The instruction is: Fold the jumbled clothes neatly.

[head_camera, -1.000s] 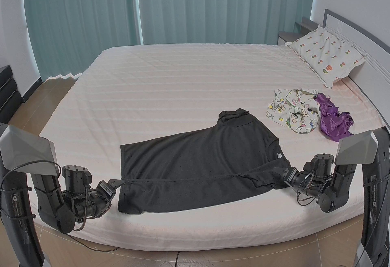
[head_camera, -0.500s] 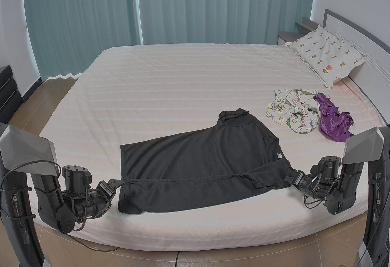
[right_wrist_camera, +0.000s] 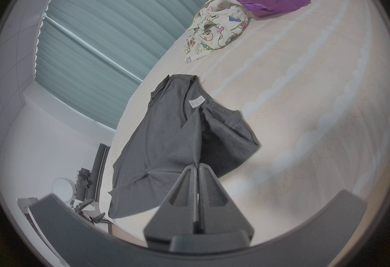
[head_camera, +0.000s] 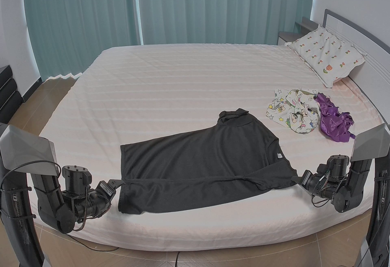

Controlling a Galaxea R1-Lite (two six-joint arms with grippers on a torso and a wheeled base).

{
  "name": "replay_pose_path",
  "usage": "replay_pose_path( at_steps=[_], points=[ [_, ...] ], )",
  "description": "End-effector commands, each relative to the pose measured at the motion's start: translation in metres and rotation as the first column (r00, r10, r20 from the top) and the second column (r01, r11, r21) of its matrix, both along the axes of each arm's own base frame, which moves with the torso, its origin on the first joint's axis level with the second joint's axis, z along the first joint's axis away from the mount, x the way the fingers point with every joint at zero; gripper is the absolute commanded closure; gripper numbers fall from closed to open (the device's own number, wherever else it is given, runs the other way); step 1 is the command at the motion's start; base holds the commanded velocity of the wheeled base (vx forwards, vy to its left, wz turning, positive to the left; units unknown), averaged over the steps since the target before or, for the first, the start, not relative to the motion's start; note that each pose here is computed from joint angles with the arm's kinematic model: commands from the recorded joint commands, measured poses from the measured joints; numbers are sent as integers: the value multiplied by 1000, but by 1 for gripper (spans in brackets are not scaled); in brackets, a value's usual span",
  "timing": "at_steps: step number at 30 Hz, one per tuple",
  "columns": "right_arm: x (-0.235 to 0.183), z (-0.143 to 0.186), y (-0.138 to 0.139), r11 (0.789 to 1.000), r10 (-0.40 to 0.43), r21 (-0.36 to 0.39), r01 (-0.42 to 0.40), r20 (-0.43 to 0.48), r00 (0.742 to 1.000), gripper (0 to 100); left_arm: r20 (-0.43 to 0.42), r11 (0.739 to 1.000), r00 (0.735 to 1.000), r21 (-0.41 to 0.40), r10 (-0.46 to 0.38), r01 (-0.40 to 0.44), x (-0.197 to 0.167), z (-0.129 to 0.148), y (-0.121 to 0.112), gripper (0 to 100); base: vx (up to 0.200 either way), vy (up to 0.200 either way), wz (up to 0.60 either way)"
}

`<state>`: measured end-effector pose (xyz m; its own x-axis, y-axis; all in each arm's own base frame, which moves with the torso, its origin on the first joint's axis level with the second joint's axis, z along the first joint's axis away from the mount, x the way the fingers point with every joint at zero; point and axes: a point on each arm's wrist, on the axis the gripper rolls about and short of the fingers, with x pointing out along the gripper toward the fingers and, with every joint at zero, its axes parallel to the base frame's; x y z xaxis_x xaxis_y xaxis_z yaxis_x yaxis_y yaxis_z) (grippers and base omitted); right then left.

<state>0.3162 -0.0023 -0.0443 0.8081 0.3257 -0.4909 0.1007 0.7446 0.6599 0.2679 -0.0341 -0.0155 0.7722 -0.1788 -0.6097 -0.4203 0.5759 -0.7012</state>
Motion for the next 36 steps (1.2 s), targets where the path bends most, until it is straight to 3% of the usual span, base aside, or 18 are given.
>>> replay_pose_path(
  at_steps=[1,3,4,12,21,32,36],
  points=[
    [-2,-7,1,1000,11,-12,-11,-20,1000,100,-1,1000,1000,0,0,0,0,0,0,0,0,0,0],
    [-1,-10,1,1000,13,-15,-13,-23,1000,100,-1,1000,1000,0,0,0,0,0,0,0,0,0,0],
    [2,-12,1,1000,12,-17,-13,-19,1000,0,-1,1000,1000,0,0,0,0,0,0,0,0,0,0],
    [9,-5,-5,1000,-12,-4,12,25,1000,0,2,1000,1000,6,16,-16,0,0,0,0,0,0,0],
    [23,14,-17,986,-117,130,107,67,991,0,5,999,999,22,32,-32,0,0,0,0,0,0,0],
    [26,16,-17,979,-138,160,124,80,987,0,5,1000,1000,24,19,-19,1,0,-1,0,200,0,0],
    [26,16,-17,980,-136,158,122,79,988,0,32,998,999,62,-31,29,4,2,-7,0,50,0,0]
  ],
)
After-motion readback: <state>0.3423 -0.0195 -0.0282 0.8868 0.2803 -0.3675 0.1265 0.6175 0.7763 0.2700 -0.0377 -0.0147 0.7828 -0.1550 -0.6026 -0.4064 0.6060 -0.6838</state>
